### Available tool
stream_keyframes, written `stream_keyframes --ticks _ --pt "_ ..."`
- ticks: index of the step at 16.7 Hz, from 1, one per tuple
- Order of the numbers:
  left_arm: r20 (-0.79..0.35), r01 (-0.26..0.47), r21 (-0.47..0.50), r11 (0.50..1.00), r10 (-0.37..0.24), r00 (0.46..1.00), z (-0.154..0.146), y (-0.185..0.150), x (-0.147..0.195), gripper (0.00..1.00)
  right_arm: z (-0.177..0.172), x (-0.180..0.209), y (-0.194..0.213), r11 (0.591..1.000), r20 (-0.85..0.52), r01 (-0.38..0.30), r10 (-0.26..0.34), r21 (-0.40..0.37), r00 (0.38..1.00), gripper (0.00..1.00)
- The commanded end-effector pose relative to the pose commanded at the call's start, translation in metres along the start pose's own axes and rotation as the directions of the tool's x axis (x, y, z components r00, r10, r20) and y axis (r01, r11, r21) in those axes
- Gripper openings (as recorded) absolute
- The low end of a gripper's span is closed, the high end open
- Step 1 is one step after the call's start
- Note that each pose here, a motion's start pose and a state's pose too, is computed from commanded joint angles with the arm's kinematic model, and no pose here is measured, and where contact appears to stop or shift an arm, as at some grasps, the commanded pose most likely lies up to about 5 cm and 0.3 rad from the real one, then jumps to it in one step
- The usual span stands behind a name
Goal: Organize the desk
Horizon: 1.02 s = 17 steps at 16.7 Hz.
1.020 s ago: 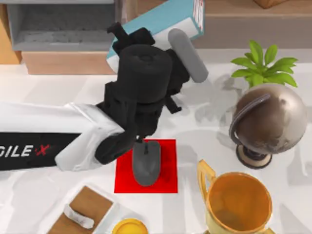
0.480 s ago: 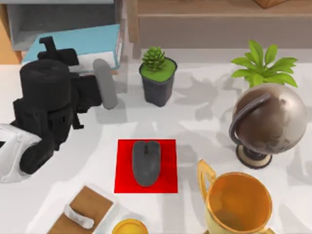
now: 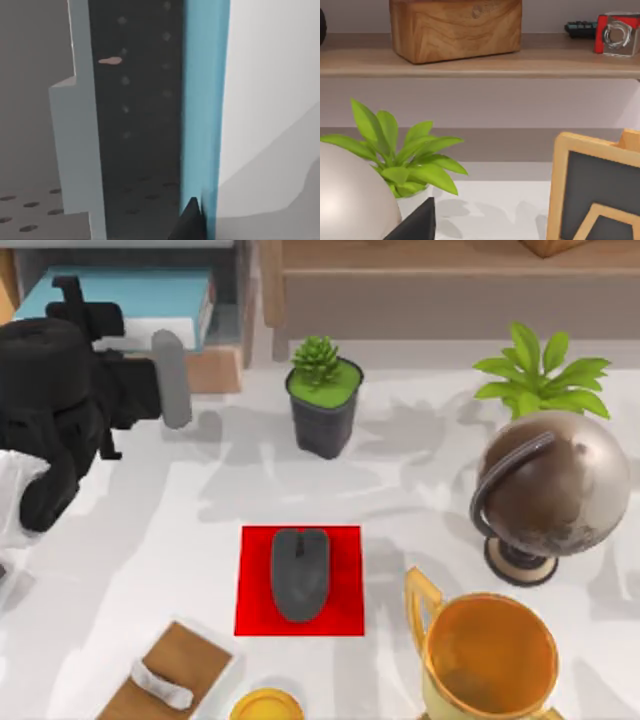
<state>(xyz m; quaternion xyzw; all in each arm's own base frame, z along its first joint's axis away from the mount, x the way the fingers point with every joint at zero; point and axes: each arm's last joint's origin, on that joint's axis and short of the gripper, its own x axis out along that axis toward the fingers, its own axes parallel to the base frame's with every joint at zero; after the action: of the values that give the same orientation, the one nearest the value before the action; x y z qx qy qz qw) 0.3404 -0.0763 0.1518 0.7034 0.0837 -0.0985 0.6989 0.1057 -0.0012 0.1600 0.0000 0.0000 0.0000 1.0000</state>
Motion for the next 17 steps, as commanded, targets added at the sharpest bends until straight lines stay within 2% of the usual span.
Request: stream_keyframes --ticks 6,13,17 --pt "0.004 0.003 0.004 1.0 -0.003 1.0 0.001 -0.001 0.001 0.0 0.0 0.0 0.0 1.0 0.0 0.0 0.0 0.0 1.0 1.0" --pt "0.002 -0.002 0.002 1.0 0.002 1.0 -0.001 0.003 0.029 0.0 0.0 0.0 0.0 1.0 0.0 0.0 0.0 0.0 1.0 1.0" --pt "0.001 0.001 0.002 1.0 -0.001 1.0 -0.001 0.003 0.031 0.0 0.0 0.0 0.0 1.0 0.0 0.0 0.0 0.0 1.0 1.0"
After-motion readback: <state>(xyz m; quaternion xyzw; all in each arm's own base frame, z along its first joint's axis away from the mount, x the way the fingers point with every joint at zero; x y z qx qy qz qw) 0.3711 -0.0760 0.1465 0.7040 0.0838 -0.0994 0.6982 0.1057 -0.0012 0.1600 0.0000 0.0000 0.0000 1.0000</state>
